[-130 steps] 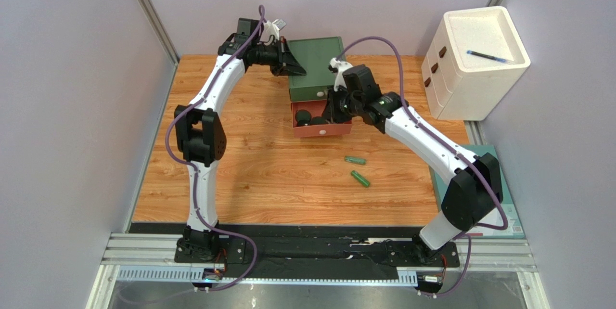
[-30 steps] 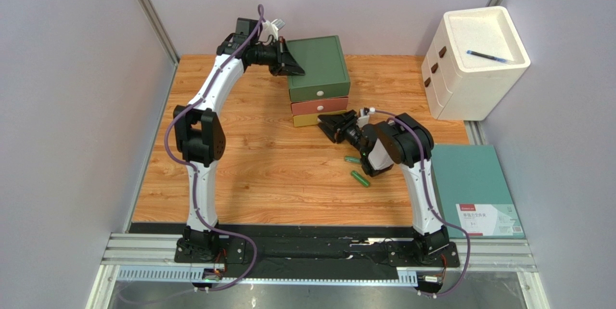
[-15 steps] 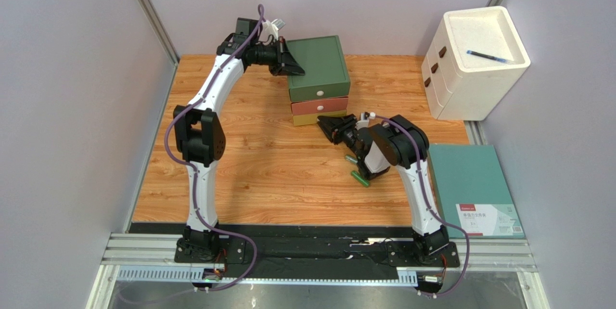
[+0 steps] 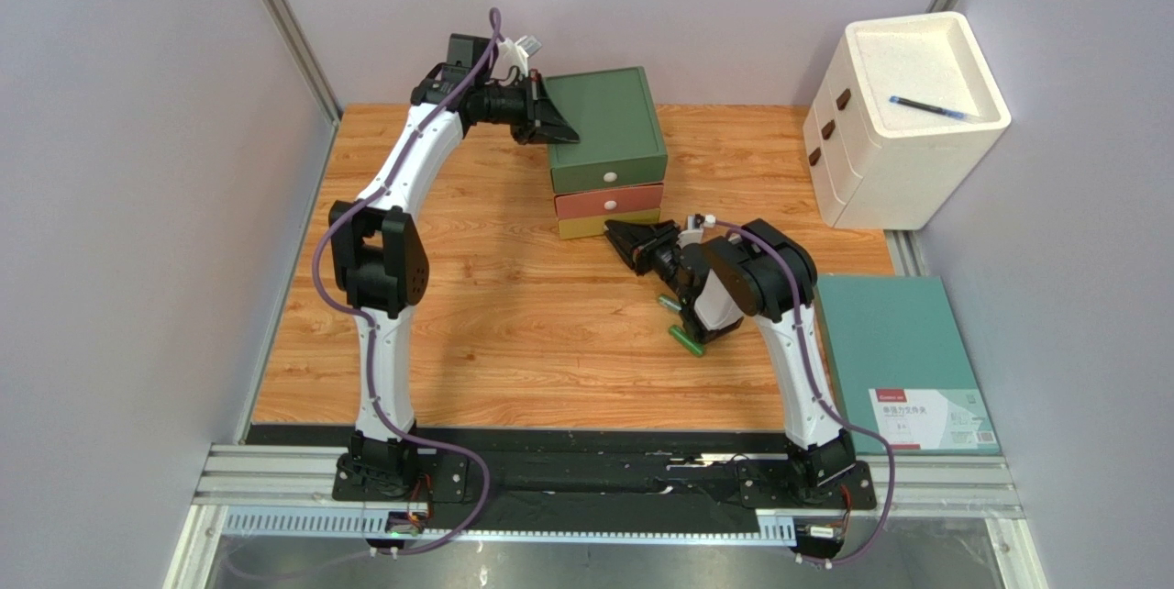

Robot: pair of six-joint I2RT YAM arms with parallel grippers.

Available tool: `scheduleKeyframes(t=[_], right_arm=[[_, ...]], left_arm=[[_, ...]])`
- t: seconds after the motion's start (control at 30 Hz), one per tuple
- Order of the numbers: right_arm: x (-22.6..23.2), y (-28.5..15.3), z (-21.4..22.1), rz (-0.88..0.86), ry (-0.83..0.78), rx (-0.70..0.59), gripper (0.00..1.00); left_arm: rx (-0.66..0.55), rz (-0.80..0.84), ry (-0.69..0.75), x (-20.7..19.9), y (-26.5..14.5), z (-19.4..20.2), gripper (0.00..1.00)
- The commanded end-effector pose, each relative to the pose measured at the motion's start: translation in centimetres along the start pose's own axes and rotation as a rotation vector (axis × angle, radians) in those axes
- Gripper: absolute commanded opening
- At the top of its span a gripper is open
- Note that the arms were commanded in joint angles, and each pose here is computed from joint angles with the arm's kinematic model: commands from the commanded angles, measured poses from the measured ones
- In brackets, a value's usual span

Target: Organize the makeup

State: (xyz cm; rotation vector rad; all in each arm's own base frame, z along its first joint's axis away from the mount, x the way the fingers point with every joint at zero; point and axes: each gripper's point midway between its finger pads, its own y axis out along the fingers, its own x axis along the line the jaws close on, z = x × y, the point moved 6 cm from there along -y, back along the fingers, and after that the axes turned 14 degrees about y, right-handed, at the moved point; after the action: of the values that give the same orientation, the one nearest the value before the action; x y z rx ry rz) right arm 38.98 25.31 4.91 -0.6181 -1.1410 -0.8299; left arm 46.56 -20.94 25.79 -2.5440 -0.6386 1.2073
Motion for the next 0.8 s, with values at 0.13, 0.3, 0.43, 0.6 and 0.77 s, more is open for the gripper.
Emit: scheduleKeyframes(t=[0.13, 0.3, 0.43, 0.6, 0.77], right_arm=[[-4.9, -3.0, -1.5, 0.147, 0.138, -0.09, 0.09], [-4.3, -3.7, -0.9, 0.156, 0.135, -0.066, 0.08], [-3.6, -4.1, -0.2, 0.16, 0.134, -0.03, 0.07], [-3.6, -5.8, 0.2, 0.193, 0.139, -0.03, 0.06], [-3.4, -7.2, 1.0, 0.221, 0.145, 0.001, 0.04]], left_arm=[[0.15, -0.219, -0.137, 6.1, 0.7, 4.9, 0.0], [0.147, -0.219, -0.14, 6.0, 0.7, 4.8, 0.0], [0.142, -0.22, -0.141, 6.1, 0.8, 4.7, 0.0], [0.135, -0.218, -0.142, 6.0, 0.8, 4.5, 0.0], [0.134, -0.216, -0.144, 6.0, 0.8, 4.4, 0.0]])
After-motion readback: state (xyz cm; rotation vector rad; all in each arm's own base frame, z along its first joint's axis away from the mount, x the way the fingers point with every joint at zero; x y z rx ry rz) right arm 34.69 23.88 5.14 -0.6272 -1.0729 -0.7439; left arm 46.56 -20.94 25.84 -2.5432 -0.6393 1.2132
